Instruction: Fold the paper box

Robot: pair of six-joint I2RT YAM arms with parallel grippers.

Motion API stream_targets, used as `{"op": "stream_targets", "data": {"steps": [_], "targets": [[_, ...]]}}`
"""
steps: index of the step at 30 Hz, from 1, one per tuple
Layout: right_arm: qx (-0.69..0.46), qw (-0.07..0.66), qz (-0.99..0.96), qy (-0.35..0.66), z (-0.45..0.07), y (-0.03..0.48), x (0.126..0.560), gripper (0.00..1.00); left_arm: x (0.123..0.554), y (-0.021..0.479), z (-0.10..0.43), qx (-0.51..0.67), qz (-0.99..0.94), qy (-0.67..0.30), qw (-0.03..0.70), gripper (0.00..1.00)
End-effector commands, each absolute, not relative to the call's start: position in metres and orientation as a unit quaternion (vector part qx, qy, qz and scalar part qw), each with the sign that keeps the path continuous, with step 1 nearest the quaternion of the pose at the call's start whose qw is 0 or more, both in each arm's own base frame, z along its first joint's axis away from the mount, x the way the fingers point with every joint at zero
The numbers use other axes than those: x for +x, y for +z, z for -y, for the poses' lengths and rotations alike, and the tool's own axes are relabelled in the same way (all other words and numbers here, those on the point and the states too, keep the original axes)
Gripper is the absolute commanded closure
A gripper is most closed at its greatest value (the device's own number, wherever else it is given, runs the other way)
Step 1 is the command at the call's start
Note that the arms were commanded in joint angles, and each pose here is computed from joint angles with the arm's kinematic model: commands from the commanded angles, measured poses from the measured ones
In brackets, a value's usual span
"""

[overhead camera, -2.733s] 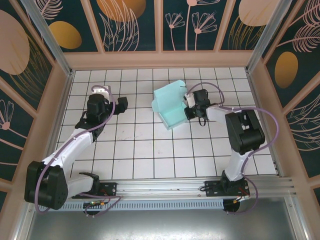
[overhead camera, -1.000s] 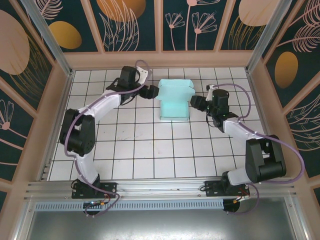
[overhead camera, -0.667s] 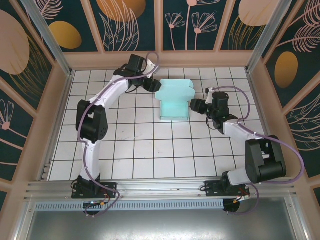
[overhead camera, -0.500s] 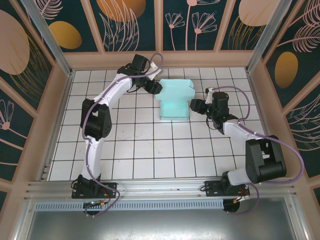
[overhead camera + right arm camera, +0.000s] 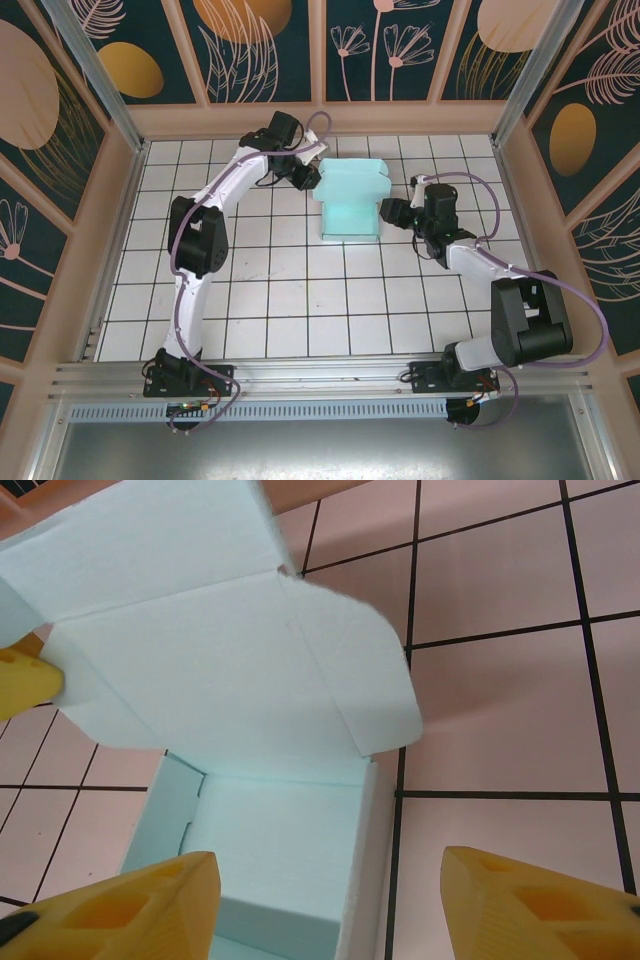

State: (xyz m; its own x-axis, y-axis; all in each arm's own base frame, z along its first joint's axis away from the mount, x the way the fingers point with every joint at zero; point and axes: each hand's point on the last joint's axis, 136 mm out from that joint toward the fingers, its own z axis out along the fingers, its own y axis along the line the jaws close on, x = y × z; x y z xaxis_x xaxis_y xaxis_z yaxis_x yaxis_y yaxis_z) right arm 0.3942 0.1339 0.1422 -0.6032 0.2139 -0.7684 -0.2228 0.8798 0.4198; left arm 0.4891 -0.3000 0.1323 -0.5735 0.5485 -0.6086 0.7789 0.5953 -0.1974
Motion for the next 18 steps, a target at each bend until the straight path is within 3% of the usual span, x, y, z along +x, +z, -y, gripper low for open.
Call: {"op": "stream_targets", "data": {"steps": [1,18], "targets": [[-0.006,0.451,-0.857,0.249,-0.133,0.145,0.397,0.4,0.489,0.136,0.304,0.396,-0.852,-0.234,0.25,1.0],[-0.082,0.504,-0.824,0.246,-0.139,0.193,0.384,0.4,0.429,0.156,0.293,0.404,-0.832,-0.279,0.259,1.0]]}}
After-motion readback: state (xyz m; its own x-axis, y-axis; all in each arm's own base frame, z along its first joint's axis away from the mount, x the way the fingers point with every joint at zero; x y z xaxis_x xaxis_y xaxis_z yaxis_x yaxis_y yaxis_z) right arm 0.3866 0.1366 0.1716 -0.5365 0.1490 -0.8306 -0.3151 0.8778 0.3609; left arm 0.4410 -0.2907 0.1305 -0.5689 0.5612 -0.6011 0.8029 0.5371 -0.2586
